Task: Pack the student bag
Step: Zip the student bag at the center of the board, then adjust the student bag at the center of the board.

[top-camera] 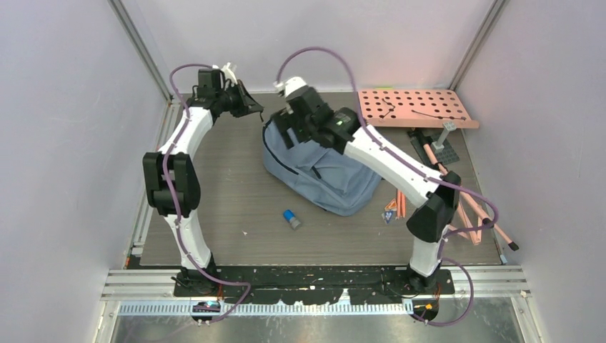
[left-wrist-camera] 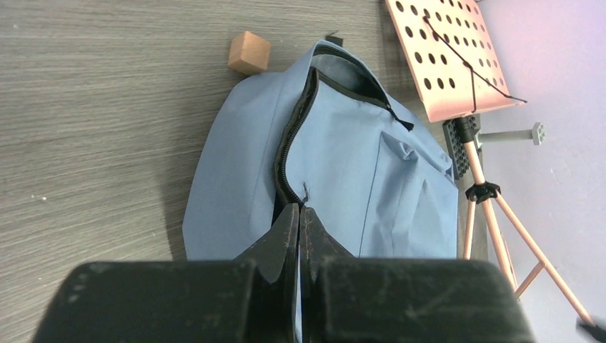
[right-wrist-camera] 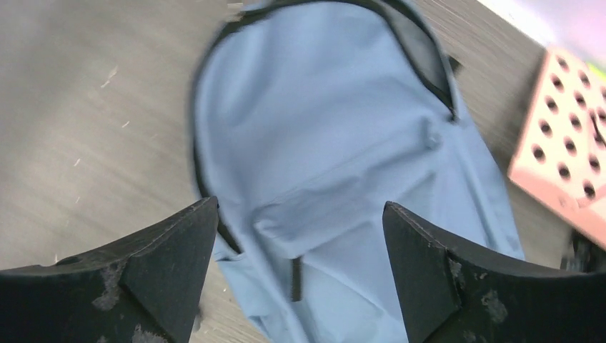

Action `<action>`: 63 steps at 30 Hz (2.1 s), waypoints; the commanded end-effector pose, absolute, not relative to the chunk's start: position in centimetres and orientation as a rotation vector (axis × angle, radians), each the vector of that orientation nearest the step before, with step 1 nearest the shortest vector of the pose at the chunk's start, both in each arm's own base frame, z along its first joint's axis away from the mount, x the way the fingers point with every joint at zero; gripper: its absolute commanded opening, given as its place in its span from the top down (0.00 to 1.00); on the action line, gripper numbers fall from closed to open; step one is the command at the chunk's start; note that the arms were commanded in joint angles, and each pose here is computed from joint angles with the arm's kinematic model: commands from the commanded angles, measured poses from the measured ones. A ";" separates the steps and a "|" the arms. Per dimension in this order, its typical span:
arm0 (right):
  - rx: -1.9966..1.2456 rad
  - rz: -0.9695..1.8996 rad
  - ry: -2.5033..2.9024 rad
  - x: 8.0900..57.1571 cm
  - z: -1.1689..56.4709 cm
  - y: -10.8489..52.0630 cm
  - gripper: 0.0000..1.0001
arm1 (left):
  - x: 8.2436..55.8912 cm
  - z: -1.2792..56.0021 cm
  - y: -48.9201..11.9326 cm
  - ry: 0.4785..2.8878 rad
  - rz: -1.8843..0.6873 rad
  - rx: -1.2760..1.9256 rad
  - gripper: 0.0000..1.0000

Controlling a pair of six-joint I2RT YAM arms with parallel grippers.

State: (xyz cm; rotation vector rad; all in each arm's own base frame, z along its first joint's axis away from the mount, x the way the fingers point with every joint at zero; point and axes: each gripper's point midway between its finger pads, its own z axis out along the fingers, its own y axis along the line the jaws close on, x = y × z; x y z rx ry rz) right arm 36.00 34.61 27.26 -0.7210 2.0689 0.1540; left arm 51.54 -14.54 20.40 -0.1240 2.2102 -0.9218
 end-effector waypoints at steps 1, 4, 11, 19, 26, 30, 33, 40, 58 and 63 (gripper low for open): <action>-0.153 0.097 2.160 39.7 28.6 24.6 0.09 | 51.2 26.0 -14.9 2.056 -0.922 0.007 1.00; 0.151 0.174 2.238 40.1 26.5 20.0 0.09 | 51.0 26.2 -14.9 2.056 -0.924 0.008 1.00; 0.552 0.223 2.341 38.8 20.5 12.3 0.10 | 49.8 26.4 -14.3 2.069 -0.893 0.012 1.00; 0.653 0.144 2.492 36.4 14.9 10.7 0.13 | 48.1 27.1 -12.7 2.068 -0.848 -0.008 1.00; 0.638 -0.014 2.605 34.0 11.7 9.0 0.14 | 47.1 27.8 -11.7 2.059 -0.823 -0.016 1.00; 0.616 -0.027 2.665 33.2 10.3 9.2 0.15 | 46.6 27.7 -11.5 2.064 -0.818 -0.015 1.00; 0.602 -0.004 2.691 33.2 9.3 9.6 0.20 | 46.4 27.4 -11.2 2.070 -0.811 -0.018 1.00; 0.455 0.249 2.672 35.8 9.0 13.2 0.69 | 45.3 28.1 -10.7 2.061 -0.792 -0.001 1.00; 0.072 0.581 2.399 52.8 13.2 26.7 0.99 | 37.6 27.7 -8.0 2.116 -0.648 -0.010 1.00; 0.033 0.574 2.366 54.6 14.0 27.9 0.86 | 38.4 27.4 -9.0 2.124 -0.717 0.012 1.00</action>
